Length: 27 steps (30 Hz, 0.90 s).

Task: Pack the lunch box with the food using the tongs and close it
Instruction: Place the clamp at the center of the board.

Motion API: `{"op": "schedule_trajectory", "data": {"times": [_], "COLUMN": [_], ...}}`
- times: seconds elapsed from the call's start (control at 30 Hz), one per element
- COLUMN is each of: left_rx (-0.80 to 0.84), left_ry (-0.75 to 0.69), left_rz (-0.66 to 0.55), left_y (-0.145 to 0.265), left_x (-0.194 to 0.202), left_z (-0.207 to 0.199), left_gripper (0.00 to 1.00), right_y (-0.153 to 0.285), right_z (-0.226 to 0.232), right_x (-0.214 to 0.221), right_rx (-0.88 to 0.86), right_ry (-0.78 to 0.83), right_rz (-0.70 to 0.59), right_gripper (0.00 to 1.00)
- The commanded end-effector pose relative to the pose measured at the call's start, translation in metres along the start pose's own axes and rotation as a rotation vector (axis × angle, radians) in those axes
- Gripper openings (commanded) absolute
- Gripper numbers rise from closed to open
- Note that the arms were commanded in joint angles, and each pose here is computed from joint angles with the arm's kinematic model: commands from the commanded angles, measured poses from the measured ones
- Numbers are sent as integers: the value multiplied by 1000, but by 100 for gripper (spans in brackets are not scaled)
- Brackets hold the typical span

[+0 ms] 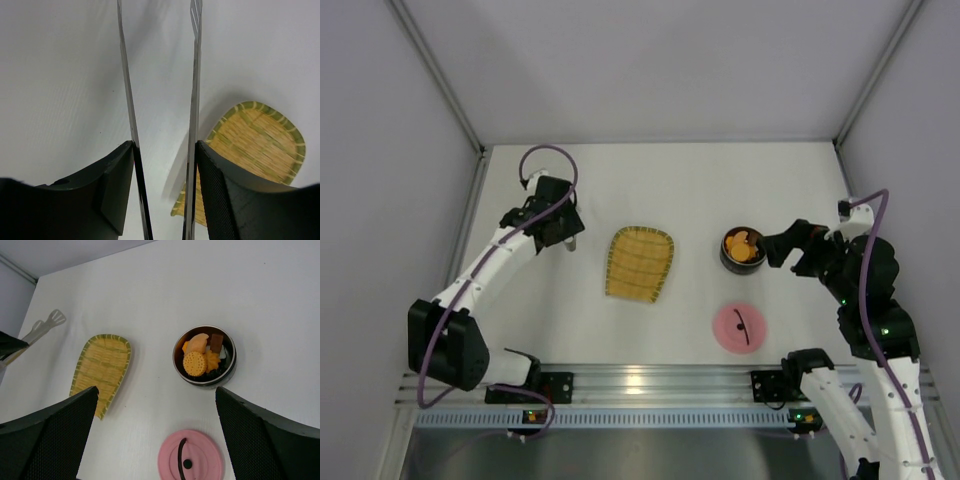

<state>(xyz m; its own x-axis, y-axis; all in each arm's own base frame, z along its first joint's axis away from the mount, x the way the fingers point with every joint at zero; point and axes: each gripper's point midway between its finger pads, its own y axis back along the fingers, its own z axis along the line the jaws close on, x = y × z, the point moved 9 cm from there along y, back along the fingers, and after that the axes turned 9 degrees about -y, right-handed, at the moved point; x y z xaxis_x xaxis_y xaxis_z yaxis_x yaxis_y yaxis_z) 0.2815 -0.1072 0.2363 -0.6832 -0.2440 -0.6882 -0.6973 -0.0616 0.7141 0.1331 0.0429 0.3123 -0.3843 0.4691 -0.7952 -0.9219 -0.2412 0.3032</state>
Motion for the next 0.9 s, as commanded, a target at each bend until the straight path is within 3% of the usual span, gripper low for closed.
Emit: {"op": "schedule_trajectory", "data": {"times": [0.0, 0.13, 0.53, 0.73, 0.87], "left_rx": [49, -7, -55, -42, -2], "left_ry": [102, 154, 154, 169, 174], "left_rz": [-15, 49, 136, 177, 129], "left_y": [-26, -64, -104, -115, -105], "left_x": [0, 12, 45, 63, 53], "left_z": [9, 21, 27, 29, 26], "left_gripper": [57, 61, 74, 77, 81], "right_y": [3, 0, -5, -7, -9], "right_z": [5, 6, -4, -4, -6], "right_x": [-7, -9, -2, -3, -3], "right_rx": [-20, -18, 55, 69, 89], "right_ry": [4, 5, 8, 14, 16], "right_rz": [-16, -5, 47, 59, 67], "right_gripper": [100, 99, 100, 99, 99]}}
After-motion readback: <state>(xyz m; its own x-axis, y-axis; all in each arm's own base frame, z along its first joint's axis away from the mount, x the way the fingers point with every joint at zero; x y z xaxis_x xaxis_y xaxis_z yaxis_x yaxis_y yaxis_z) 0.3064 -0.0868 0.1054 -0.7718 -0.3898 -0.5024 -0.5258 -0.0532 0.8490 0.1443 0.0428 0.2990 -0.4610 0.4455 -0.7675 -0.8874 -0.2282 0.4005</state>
